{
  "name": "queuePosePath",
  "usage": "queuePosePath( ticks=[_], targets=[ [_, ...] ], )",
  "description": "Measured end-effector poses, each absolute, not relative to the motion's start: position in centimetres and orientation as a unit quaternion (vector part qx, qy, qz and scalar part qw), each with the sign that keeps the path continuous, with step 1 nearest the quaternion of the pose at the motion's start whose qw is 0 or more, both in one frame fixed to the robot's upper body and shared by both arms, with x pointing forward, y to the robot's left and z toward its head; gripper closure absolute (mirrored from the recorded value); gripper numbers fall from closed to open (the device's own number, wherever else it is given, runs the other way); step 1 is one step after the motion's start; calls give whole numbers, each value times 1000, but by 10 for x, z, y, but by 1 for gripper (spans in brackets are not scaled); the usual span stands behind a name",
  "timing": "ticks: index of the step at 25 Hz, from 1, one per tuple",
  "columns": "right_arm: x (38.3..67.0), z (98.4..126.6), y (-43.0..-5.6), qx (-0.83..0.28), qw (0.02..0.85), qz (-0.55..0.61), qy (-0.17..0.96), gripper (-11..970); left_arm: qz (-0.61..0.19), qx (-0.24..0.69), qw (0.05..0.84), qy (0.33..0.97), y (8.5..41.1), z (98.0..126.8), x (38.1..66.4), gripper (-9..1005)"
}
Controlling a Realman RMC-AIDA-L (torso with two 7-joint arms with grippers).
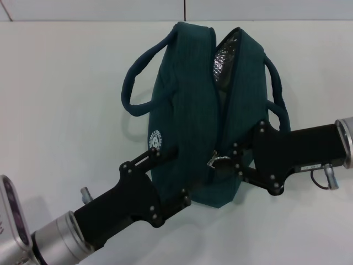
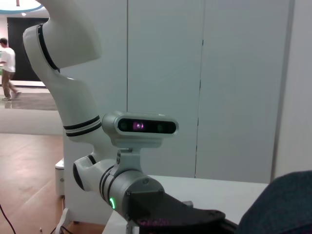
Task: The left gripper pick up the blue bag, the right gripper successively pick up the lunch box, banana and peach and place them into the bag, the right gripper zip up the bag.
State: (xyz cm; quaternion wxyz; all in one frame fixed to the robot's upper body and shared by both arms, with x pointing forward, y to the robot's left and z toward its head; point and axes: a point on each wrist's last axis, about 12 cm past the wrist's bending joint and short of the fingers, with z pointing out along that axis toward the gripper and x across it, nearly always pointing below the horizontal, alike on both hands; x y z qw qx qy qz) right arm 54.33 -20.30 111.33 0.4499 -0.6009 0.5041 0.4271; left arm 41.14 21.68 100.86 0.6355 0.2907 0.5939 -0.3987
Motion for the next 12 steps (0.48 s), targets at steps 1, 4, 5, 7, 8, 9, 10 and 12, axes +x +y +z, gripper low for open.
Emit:
queuePosePath(
  ticks=[1, 4, 5, 7, 8, 9, 10, 12],
  targets=[
    [543, 1113, -204, -600, 450, 427, 505, 942, -399, 291, 636, 594, 217, 1009, 412, 247],
    [541, 1111, -207, -599, 451, 425, 507, 942, -397, 292, 637, 593, 217, 1009, 413, 290],
    [540, 1111, -208, -599, 451, 425, 507, 941, -396, 292, 638, 592, 217, 1009, 414, 329],
    [540, 1111, -209, -599, 451, 424, 508, 941, -394, 292, 640, 591, 217, 1010, 415, 405],
    [540, 1111, -209, -599, 451, 424, 508, 941, -394, 292, 641, 591, 217, 1010, 416, 444],
    [540, 1111, -209, -598, 451, 424, 509, 941, -393, 292, 641, 591, 217, 1010, 416, 482],
    [540, 1111, -210, -597, 449, 425, 510, 941, -393, 293, 641, 590, 217, 1011, 416, 526],
    [540, 1111, -211, -592, 442, 431, 518, 941, -393, 294, 642, 589, 217, 1011, 417, 613]
  ],
)
